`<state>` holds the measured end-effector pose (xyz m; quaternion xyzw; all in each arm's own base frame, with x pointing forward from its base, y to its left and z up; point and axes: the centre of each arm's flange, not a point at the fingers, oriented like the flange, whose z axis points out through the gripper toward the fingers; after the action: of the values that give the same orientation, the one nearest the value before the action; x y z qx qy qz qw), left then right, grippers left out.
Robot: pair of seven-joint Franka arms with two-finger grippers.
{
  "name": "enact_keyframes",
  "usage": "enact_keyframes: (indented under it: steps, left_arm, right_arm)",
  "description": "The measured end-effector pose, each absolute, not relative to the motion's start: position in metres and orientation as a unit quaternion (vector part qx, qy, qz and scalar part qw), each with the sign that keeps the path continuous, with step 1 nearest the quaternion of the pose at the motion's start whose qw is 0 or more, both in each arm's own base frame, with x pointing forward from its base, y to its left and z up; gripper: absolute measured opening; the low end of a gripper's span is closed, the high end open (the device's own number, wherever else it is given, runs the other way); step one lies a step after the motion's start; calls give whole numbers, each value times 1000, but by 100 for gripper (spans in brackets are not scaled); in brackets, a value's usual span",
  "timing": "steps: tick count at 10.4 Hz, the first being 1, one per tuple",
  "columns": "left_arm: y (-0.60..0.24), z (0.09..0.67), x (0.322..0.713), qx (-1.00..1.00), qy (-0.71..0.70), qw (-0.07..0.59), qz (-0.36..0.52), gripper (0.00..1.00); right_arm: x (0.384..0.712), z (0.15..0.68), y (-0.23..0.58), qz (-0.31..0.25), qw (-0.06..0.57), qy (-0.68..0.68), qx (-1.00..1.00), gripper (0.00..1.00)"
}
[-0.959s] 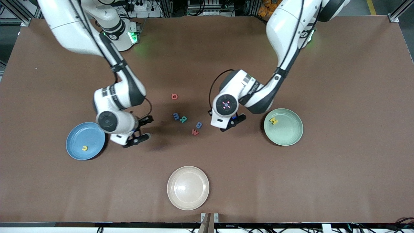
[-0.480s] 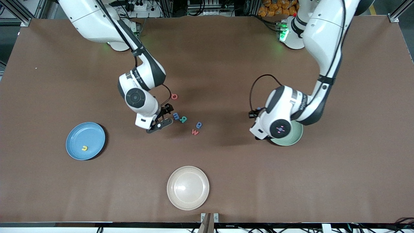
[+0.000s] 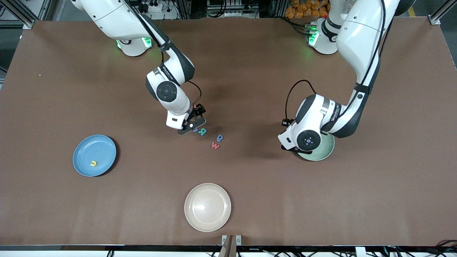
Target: Sort upper and lower case letters into plates
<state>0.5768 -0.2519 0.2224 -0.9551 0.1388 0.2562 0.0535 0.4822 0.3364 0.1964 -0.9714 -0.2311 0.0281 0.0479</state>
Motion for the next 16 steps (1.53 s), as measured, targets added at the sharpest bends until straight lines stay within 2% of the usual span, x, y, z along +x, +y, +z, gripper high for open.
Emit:
enact_keyframes:
  steps: [2,3,6,7,13,16]
  left_arm:
    - [-218,220,592,-946,206,25,251,43]
    - [-198,218,599,-943,219,13,250,51]
    - [-182,214,603,-943,217,0,252,95]
    - [-191,214,600,-944,212,0,252,100]
    - [-262,231,584,-961,132,-14,241,100]
    - [-321,237,569,-976,90,-6,200,100]
  right_arm:
    - [485,181,332,18,52,-222,-973,100]
    - [487,175,328,17,52,-218,-974,100]
    - [491,166,321,13,35,-213,-976,100]
    - [490,166,324,10,27,-207,-978,100]
    - [499,173,326,-6,19,-188,-982,100]
    - [499,166,327,-2,16,-187,-982,100]
